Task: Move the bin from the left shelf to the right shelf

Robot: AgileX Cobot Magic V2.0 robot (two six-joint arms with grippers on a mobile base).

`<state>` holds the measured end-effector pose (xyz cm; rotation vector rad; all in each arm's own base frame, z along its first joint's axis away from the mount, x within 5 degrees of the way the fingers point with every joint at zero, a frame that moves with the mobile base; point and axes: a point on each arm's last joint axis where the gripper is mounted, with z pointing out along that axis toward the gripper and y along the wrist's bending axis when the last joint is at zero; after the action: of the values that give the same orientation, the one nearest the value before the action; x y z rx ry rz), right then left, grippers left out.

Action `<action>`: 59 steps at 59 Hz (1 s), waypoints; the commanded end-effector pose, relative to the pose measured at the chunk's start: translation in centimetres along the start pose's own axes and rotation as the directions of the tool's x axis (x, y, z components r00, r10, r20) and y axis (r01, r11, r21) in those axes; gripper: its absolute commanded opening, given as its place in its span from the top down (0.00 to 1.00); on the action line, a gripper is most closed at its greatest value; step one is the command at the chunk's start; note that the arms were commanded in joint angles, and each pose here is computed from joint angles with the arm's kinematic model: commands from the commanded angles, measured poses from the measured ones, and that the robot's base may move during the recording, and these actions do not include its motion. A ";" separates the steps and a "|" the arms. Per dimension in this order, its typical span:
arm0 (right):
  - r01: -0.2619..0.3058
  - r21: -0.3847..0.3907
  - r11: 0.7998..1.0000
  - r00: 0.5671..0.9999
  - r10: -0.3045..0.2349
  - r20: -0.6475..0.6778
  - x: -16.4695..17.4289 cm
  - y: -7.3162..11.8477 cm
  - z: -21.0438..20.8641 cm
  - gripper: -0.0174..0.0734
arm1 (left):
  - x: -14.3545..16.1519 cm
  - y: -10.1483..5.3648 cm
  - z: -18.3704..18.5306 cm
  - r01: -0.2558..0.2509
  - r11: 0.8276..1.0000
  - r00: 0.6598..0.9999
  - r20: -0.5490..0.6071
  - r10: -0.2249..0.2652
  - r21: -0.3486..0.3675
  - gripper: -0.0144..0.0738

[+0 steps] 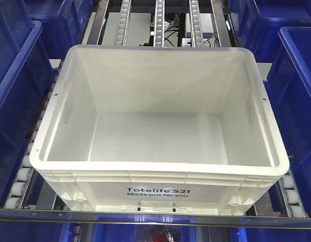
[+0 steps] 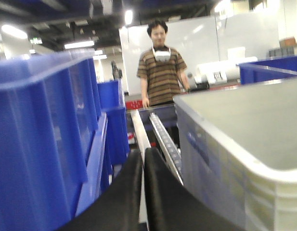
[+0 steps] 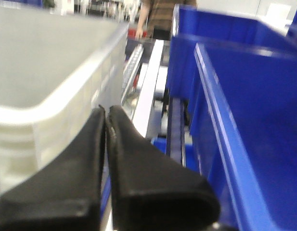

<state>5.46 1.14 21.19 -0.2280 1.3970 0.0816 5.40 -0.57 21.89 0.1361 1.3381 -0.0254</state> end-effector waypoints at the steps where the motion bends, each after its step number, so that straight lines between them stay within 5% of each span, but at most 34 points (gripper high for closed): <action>1: -0.040 0.024 0.999 0.990 0.036 0.137 -1.3 -0.3 -0.2 0.82 | -1.2 0.2 -0.1 0.034 0.999 0.995 0.093 -0.032 -0.015 0.84; 7: -0.124 0.011 0.992 0.980 0.120 0.158 -3.0 -0.5 -0.3 0.82 | -3.0 0.2 -0.1 0.091 0.996 0.994 0.053 -0.091 0.005 0.84; 15: -0.136 -0.005 0.991 0.977 0.135 0.168 -6.2 -0.7 -0.7 0.82 | -6.0 0.3 -0.5 0.091 0.995 0.996 0.015 -0.092 0.027 0.84; 28: -0.150 -0.042 0.988 0.988 0.148 -0.050 -10.5 -0.8 -0.5 0.82 | -10.7 0.5 0.1 0.091 0.994 0.991 -0.104 -0.085 0.054 0.84; 42: -0.156 -0.058 0.986 0.958 0.137 -0.251 -14.0 -1.0 2.3 0.82 | -14.2 -0.1 5.0 0.253 0.963 0.931 -0.295 -0.215 0.094 0.84; 55: -0.189 -0.082 0.979 0.893 0.137 -0.428 -16.3 -0.8 6.1 0.82 | -16.0 -0.8 9.5 0.215 0.958 0.903 -0.413 -0.120 0.190 0.84; 59: -0.191 -0.082 0.978 0.877 0.133 -0.461 -16.7 -0.8 7.5 0.82 | -16.0 -1.0 10.6 0.235 0.950 0.894 -0.430 -0.128 0.206 0.84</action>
<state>8.72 2.90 37.00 -0.2454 1.9283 0.2696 10.88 -3.48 38.04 0.2501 1.8329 -0.3184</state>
